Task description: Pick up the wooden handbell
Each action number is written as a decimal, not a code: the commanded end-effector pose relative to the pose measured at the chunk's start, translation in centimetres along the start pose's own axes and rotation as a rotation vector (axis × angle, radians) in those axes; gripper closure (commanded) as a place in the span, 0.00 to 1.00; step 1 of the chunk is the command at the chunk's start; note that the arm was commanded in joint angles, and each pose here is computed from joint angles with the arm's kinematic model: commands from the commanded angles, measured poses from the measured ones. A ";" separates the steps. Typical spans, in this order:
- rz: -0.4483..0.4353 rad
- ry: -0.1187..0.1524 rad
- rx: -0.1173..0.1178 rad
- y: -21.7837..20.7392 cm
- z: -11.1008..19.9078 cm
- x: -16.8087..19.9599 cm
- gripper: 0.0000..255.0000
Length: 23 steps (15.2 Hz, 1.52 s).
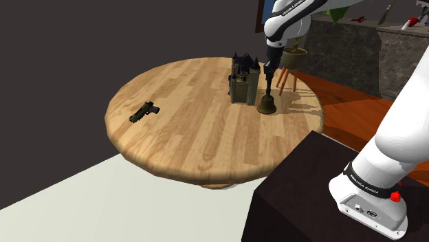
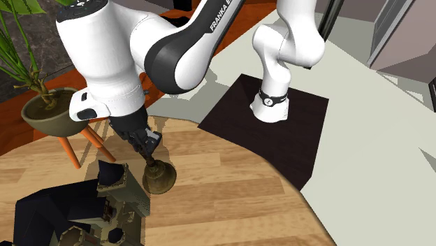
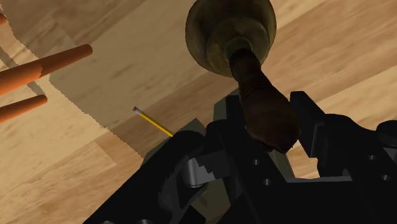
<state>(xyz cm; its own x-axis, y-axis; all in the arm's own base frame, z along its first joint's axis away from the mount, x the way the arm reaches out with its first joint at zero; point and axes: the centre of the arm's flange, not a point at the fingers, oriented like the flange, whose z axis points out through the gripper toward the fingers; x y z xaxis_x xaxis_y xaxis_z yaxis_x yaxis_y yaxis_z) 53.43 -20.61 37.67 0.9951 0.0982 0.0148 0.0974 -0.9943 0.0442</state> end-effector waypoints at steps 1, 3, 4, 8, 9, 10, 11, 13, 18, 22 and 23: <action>0.000 0.000 0.000 0.0 0.0 0.0 1.00; 0.000 0.000 0.000 0.0 0.0 0.0 1.00; 0.000 0.000 0.000 0.0 0.0 0.0 1.00; 0.000 0.000 0.000 0.0 0.1 0.0 1.00; 0.000 0.000 0.000 0.0 -0.4 0.0 1.00; 0.000 0.000 0.000 0.0 -1.0 0.0 1.00; 0.000 0.000 0.000 0.0 -1.5 0.0 1.00; 0.000 0.000 0.000 0.1 -2.5 0.0 1.00; 0.000 0.000 0.000 0.2 -5.2 0.1 1.00; 0.000 0.000 0.000 0.3 -7.3 0.1 1.00; 0.000 0.000 0.000 0.3 -7.8 0.1 1.00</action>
<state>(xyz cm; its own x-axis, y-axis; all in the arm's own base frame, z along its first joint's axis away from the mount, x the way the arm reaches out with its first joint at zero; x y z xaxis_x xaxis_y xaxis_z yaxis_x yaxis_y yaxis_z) 53.46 -20.68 44.90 0.9951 0.0981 0.0149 0.0974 -0.9943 0.0443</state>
